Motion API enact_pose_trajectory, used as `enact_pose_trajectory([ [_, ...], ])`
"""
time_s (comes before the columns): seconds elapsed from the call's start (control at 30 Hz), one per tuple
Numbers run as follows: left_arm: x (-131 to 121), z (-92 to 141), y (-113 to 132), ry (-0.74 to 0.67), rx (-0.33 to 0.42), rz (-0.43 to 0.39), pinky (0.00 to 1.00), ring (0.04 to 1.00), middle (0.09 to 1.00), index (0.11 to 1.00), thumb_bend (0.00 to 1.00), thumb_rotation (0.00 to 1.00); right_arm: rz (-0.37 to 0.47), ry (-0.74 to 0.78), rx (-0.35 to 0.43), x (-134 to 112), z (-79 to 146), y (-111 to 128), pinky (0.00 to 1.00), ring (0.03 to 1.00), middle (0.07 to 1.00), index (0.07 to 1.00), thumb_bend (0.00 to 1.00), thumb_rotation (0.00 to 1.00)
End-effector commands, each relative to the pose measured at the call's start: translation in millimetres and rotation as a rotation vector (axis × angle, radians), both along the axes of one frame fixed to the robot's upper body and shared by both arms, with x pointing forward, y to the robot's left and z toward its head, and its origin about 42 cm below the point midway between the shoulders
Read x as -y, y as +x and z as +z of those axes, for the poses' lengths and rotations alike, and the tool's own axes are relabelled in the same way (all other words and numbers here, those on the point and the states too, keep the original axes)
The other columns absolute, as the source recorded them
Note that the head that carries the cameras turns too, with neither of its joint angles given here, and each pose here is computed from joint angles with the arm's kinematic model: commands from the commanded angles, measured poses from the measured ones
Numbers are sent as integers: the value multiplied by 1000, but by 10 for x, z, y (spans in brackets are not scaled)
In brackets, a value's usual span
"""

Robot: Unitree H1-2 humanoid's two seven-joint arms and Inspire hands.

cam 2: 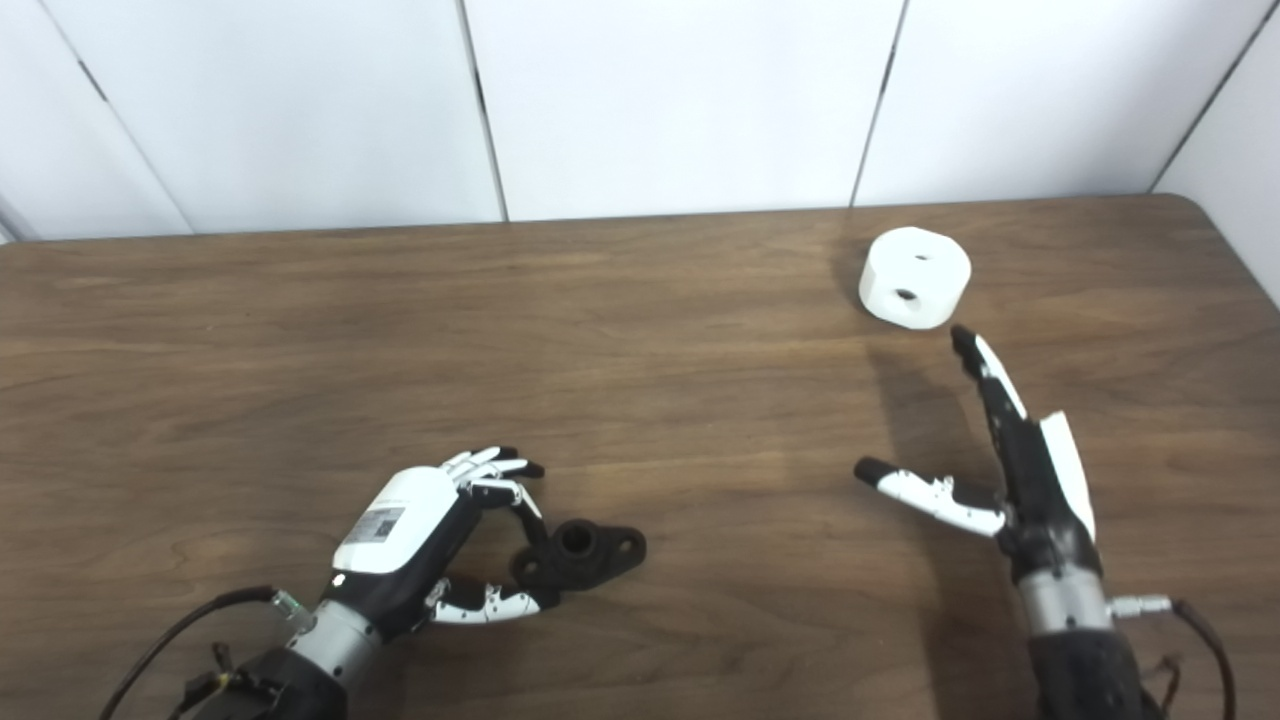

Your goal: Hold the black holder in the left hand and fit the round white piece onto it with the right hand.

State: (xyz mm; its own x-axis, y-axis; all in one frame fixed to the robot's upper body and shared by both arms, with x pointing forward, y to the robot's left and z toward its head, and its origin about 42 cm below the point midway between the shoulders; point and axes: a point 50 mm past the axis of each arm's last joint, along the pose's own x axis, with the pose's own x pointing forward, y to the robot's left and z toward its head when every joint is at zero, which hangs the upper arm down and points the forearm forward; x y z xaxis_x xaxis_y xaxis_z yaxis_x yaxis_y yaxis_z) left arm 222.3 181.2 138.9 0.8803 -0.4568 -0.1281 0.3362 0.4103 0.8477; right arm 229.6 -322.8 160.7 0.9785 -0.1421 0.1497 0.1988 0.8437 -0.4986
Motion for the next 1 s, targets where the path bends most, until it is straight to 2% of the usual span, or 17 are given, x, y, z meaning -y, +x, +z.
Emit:
enact_pose_trajectory([
  [0.0, -36, -343, -234, 98, -215, -44, 876, 904, 827, 492, 506, 49, -22, -64, 82, 56, 249, 79, 908, 932, 932, 939, 841, 362],
  [0.1, -56, -367, -250, 111, -216, -48, 880, 906, 832, 492, 506, 48, -46, -97, 80, 74, 353, 169, 898, 918, 921, 936, 842, 404],
  [0.27, -96, -387, -273, 119, -222, -45, 888, 910, 833, 492, 507, 48, -52, -150, 100, 124, 497, 349, 904, 933, 941, 942, 818, 366],
  [0.4, -136, -403, -277, 132, -225, -43, 891, 911, 829, 492, 506, 50, -74, -192, 85, 153, 566, 498, 937, 960, 966, 951, 832, 387],
  [0.5, -159, -420, -272, 138, -226, -47, 891, 911, 829, 492, 507, 51, -91, -221, 82, 180, 614, 613, 910, 953, 974, 947, 844, 405],
  [0.7, -180, -431, -262, 133, -241, -46, 895, 909, 830, 492, 507, 49, -113, -273, 82, 271, 733, 868, 987, 999, 998, 952, 839, 388],
  [0.87, -207, -428, -256, 94, -274, -52, 901, 915, 834, 492, 505, 50, -125, -328, 73, 346, 834, 1100, 984, 1000, 1000, 944, 830, 364],
  [0.97, -219, -421, -251, 94, -284, -61, 892, 914, 834, 493, 504, 50, -140, -370, 50, 378, 879, 1264, 967, 1000, 1000, 927, 857, 341],
])
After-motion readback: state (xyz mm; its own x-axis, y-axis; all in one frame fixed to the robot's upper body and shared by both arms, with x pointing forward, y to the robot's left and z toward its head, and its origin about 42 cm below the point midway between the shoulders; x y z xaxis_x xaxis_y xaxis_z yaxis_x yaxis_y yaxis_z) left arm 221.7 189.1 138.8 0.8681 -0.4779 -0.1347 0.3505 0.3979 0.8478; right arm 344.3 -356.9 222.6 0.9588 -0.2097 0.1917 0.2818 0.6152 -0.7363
